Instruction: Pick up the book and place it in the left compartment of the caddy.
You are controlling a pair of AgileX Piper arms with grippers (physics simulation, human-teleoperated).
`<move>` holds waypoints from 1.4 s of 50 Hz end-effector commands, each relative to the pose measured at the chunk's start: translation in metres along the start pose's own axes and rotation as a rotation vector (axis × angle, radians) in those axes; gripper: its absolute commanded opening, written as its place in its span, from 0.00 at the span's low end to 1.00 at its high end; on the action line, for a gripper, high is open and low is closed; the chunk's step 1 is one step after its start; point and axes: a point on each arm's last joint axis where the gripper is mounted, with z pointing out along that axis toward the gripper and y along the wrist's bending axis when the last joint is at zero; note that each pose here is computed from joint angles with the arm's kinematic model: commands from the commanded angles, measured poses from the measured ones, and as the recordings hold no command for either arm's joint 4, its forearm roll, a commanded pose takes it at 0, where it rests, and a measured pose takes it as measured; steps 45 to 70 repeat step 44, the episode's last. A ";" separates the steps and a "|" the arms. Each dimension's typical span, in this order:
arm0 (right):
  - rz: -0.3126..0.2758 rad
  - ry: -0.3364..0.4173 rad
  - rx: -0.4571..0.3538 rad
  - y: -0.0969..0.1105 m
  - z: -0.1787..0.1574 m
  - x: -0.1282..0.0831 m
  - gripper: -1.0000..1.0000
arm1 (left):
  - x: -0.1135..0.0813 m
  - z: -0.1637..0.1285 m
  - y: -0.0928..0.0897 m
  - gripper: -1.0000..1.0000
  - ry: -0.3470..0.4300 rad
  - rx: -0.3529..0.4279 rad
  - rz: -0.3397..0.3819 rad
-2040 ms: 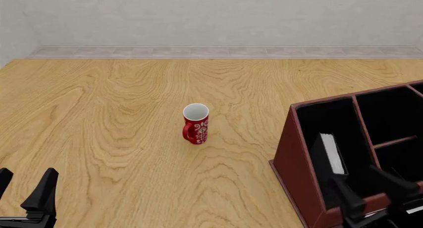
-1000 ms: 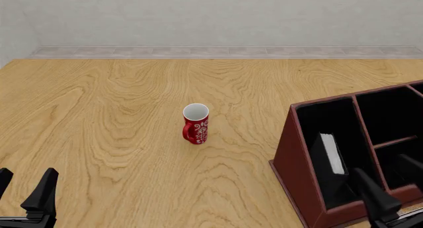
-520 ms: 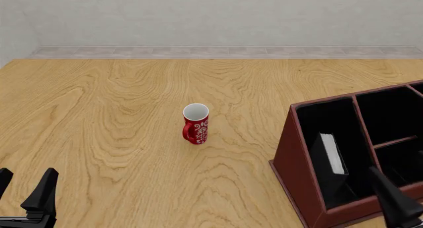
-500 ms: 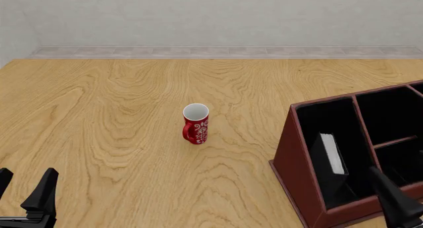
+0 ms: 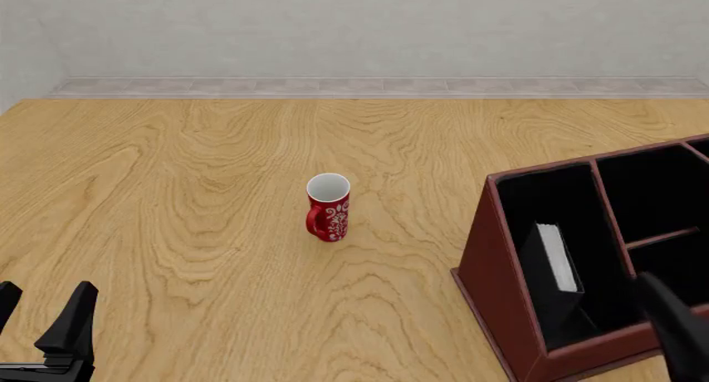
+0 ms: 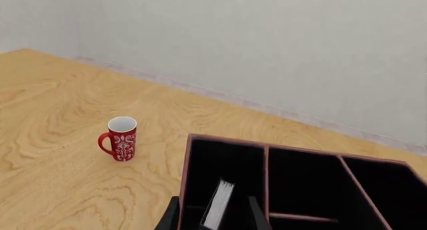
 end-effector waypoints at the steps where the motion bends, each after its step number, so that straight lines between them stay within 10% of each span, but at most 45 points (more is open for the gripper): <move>1: -0.008 -0.020 0.000 -0.002 -0.005 -0.010 1.00 | 0.000 0.000 0.000 1.00 0.000 0.000 0.000; 70: -0.045 -0.092 0.000 -0.007 -0.034 -0.040 1.00 | 0.000 0.000 0.000 1.00 0.000 0.000 0.000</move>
